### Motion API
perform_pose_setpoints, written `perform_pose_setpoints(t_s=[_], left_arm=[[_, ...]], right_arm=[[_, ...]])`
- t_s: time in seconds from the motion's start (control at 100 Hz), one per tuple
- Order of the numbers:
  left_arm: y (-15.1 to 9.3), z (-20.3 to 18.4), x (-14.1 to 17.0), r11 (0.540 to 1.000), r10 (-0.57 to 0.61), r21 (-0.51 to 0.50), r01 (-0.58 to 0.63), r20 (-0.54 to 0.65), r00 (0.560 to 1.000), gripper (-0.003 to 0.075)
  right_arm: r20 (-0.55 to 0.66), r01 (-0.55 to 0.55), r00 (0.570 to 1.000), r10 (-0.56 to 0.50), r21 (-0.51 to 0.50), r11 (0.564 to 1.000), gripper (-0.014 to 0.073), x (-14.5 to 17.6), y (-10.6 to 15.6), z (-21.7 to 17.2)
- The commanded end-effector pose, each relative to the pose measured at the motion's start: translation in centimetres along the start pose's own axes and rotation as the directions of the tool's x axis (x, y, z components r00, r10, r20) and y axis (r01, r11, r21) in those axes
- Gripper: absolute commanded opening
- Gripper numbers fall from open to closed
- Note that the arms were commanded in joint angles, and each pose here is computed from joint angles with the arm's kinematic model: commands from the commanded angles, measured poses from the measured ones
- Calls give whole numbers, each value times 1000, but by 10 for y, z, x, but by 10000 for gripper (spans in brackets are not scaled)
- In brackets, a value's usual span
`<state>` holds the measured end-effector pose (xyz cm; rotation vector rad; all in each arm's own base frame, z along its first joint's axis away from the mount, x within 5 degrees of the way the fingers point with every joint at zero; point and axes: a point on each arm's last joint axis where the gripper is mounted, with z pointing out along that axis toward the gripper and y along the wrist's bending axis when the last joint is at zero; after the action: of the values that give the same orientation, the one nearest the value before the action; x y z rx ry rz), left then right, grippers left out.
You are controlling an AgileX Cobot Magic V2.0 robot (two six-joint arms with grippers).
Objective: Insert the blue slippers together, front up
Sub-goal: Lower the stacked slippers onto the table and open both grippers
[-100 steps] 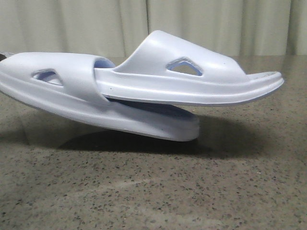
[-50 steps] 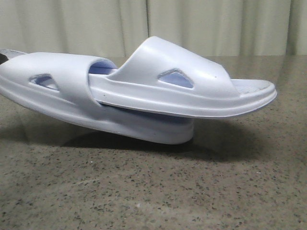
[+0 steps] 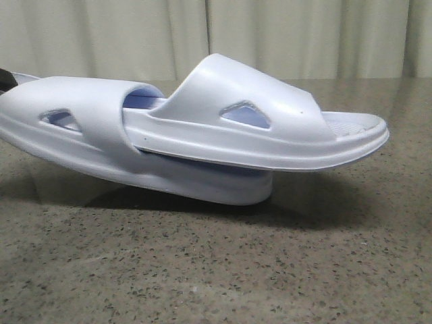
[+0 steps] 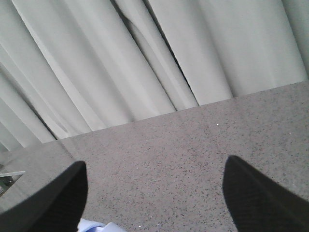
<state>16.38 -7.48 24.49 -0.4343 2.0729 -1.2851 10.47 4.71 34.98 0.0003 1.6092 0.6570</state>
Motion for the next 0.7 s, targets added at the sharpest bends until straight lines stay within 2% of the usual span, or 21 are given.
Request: perform_pose_setpoints(t_s=[0.0, 0.06, 0.15, 0.49, 0.69], left_arm=[[-16, -1, -3, 996, 18, 84, -17, -6, 1000, 310], [-15, -1, -4, 996, 29, 79, -29, -1, 1000, 388], [-13, -1, -5, 996, 69, 57, -70, 19, 997, 438], [-1, -2, -17, 971, 226, -107, -214, 118, 967, 439], [-7, -3, -28, 926, 366, -162, -342, 153, 918, 439]], right_arm=[[103, 28, 994, -23, -45, 999, 505, -18, 8, -3], [103, 28, 994, -23, -45, 999, 505, -18, 8, -3], [103, 28, 994, -23, -45, 999, 505, -18, 8, -3], [103, 28, 994, -23, -45, 999, 505, -18, 8, -3], [103, 30, 994, -25, -45, 999, 505, -18, 8, -3]])
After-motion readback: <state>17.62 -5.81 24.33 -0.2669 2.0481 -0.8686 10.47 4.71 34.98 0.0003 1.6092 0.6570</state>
